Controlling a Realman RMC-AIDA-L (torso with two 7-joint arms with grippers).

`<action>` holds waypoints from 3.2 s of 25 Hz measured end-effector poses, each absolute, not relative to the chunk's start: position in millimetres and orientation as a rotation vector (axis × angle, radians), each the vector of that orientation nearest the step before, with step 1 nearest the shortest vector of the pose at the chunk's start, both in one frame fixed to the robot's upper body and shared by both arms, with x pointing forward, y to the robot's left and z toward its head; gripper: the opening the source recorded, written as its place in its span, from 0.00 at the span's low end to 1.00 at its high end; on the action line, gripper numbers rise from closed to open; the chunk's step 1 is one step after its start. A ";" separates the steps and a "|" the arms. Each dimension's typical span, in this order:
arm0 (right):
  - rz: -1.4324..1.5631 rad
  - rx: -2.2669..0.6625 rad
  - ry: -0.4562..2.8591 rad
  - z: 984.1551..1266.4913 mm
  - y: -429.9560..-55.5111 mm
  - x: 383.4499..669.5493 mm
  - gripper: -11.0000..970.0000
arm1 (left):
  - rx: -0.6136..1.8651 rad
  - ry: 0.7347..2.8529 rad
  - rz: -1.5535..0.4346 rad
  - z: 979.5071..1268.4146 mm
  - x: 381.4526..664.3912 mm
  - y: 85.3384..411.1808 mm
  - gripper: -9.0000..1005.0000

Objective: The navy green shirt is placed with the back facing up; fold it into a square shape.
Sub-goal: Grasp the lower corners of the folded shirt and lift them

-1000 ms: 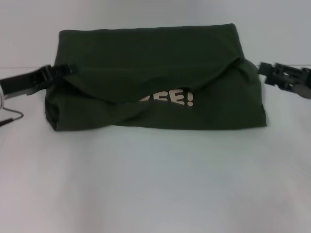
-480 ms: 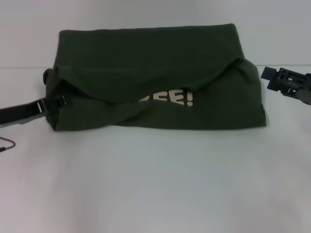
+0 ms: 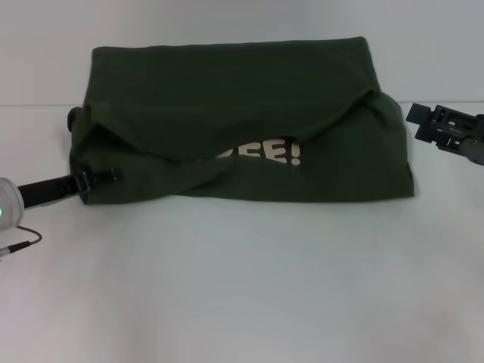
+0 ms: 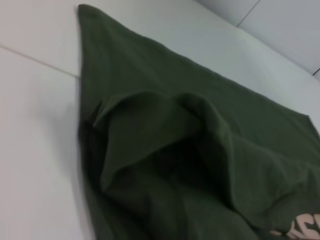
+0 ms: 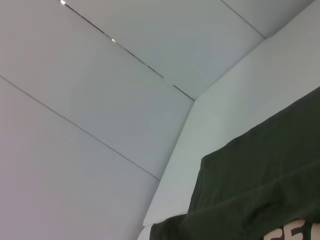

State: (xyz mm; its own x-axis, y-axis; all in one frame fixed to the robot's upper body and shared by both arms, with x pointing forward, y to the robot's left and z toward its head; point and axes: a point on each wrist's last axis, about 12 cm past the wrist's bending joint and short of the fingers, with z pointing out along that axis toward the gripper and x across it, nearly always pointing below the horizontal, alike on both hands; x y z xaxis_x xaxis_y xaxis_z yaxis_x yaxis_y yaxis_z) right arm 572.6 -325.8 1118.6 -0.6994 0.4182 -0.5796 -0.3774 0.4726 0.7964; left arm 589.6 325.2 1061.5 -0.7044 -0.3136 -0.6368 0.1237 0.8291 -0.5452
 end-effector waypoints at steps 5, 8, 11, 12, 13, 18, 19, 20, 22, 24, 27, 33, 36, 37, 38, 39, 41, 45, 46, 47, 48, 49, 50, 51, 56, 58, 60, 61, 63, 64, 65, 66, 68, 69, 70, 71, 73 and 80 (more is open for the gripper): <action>1.311 0.051 1.945 1116.6 -327.5 570.8 0.81 | -0.140 2.260 -0.700 1056.3 590.7 322.3 0.72; 1.310 0.059 1.943 1115.7 -329.2 569.3 0.80 | -0.128 2.271 -0.704 1055.0 590.3 319.4 0.72; 1.314 0.065 1.935 1116.2 -330.6 568.6 0.80 | -0.131 2.277 -0.717 1054.2 588.9 317.9 0.72; 1.316 0.066 1.931 1116.5 -331.0 568.4 0.80 | -0.135 2.274 -0.718 1054.6 588.4 318.4 0.72; 1.318 0.068 1.929 1116.7 -331.4 568.2 0.80 | -0.138 2.271 -0.717 1055.0 588.0 318.9 0.72; 1.320 0.068 1.927 1117.3 -331.3 568.5 0.79 | -0.139 2.266 -0.715 1056.2 587.8 319.5 0.55; 1.320 0.067 1.928 1117.3 -331.0 568.7 0.79 | -0.139 2.266 -0.715 1056.4 587.7 319.8 0.52; 1.321 0.066 1.929 1117.4 -330.8 568.9 0.79 | -0.138 2.265 -0.716 1056.5 587.3 320.1 0.49; 1.322 0.065 1.931 1117.6 -330.2 569.3 0.78 | -0.138 2.265 -0.719 1056.7 586.7 320.6 0.44; 1.323 0.063 1.932 1118.0 -329.9 569.8 0.78 | -0.137 2.265 -0.721 1057.2 586.3 321.7 0.38; 1.319 0.058 1.940 1118.6 -329.9 570.9 0.78 | -0.136 2.261 -0.726 1058.7 586.7 322.8 0.30; 1.259 0.053 2.093 1123.4 -335.8 582.3 0.77 | -0.126 2.231 -0.783 1079.5 595.6 323.3 0.09; 1.160 0.080 2.236 1131.4 -343.9 597.6 0.77 | -0.133 2.223 -0.824 1096.5 606.0 323.1 0.08; 1.114 0.086 2.282 1135.7 -345.9 604.7 0.76 | -0.132 2.222 -0.833 1100.8 608.8 322.8 0.08; 1.065 0.087 2.320 1139.8 -347.0 611.6 0.76 | -0.134 2.219 -0.843 1105.9 612.7 322.2 0.08; 1.013 0.090 2.351 1143.8 -348.7 617.8 0.76 | -0.136 2.215 -0.851 1110.6 616.5 321.3 0.08; 0.884 0.066 2.420 1153.9 -347.5 632.8 0.76 | -0.132 2.208 -0.860 1116.9 622.1 318.6 0.08; 0.702 -0.027 2.504 1165.3 -332.6 652.6 0.75 | -0.131 2.198 -0.870 1123.2 629.1 313.5 0.08; 0.676 -0.055 2.515 1166.4 -326.6 656.0 0.75 | -0.133 2.197 -0.873 1124.1 630.1 312.7 0.08; 0.655 -0.079 2.522 1167.1 -321.0 659.0 0.75 | -0.135 2.196 -0.876 1125.0 631.0 311.7 0.08; 0.646 -0.100 2.533 1165.9 -314.8 660.5 0.75 | -0.136 2.196 -0.878 1125.3 631.4 311.4 0.08; 0.636 -0.113 2.541 1164.1 -310.7 661.5 0.75 | -0.136 2.195 -0.881 1125.6 631.5 311.0 0.08; 0.629 -0.126 2.551 1161.7 -306.5 661.9 0.75 | -0.137 2.194 -0.884 1126.0 631.5 310.7 0.08; 0.619 -0.131 2.562 1158.0 -303.1 661.9 0.75 | -0.137 2.192 -0.885 1126.4 631.6 310.6 0.08; 0.595 -0.126 2.608 1140.6 -296.3 658.2 0.74 | -0.138 2.190 -0.888 1126.5 631.7 309.7 0.08; 0.581 -0.127 2.620 1134.9 -295.4 656.8 0.74 | -0.139 2.188 -0.889 1126.6 632.0 308.8 0.08; 0.574 -0.124 2.625 1129.9 -293.7 655.7 0.73 | -0.138 2.188 -0.889 1126.6 632.2 308.3 0.08; 0.570 -0.122 2.621 1128.2 -292.5 655.9 0.73 | -0.137 2.189 -0.889 1126.7 632.2 308.1 0.08; 0.562 -0.124 2.614 1125.4 -290.0 656.0 0.73 | -0.134 2.188 -0.892 1127.0 632.5 307.3 0.08; 0.556 -0.127 2.611 1124.1 -288.4 656.2 0.73 | -0.134 2.188 -0.894 1127.1 632.5 307.0 0.08; 0.549 -0.130 2.608 1122.0 -286.0 656.3 0.73 | -0.134 2.189 -0.896 1126.9 632.4 306.8 0.08; 0.542 -0.135 2.606 1119.6 -282.9 656.2 0.73 | -0.135 2.189 -0.897 1126.7 632.2 307.0 0.08; 0.520 -0.150 2.605 1113.5 -276.2 656.1 0.72 | -0.139 2.190 -0.897 1125.9 631.5 307.4 0.08; 0.520 -0.150 2.605 1113.5 -276.2 656.1 0.72 | -0.140 2.191 -0.898 1125.4 631.2 307.6 0.08; 0.513 -0.153 2.608 1111.6 -274.5 656.3 0.72 | -0.143 2.191 -0.899 1124.8 630.7 307.9 0.08; 0.509 -0.156 2.612 1109.8 -272.7 656.2 0.72 | -0.146 2.190 -0.900 1124.4 630.3 308.2 0.08; 0.497 -0.155 2.620 1107.2 -270.5 656.4 0.72 | -0.150 2.189 -0.902 1124.0 629.8 308.7 0.08; 0.472 -0.141 2.622 1107.1 -271.0 657.8 0.71 | -0.149 2.187 -0.904 1124.5 629.8 308.4 0.08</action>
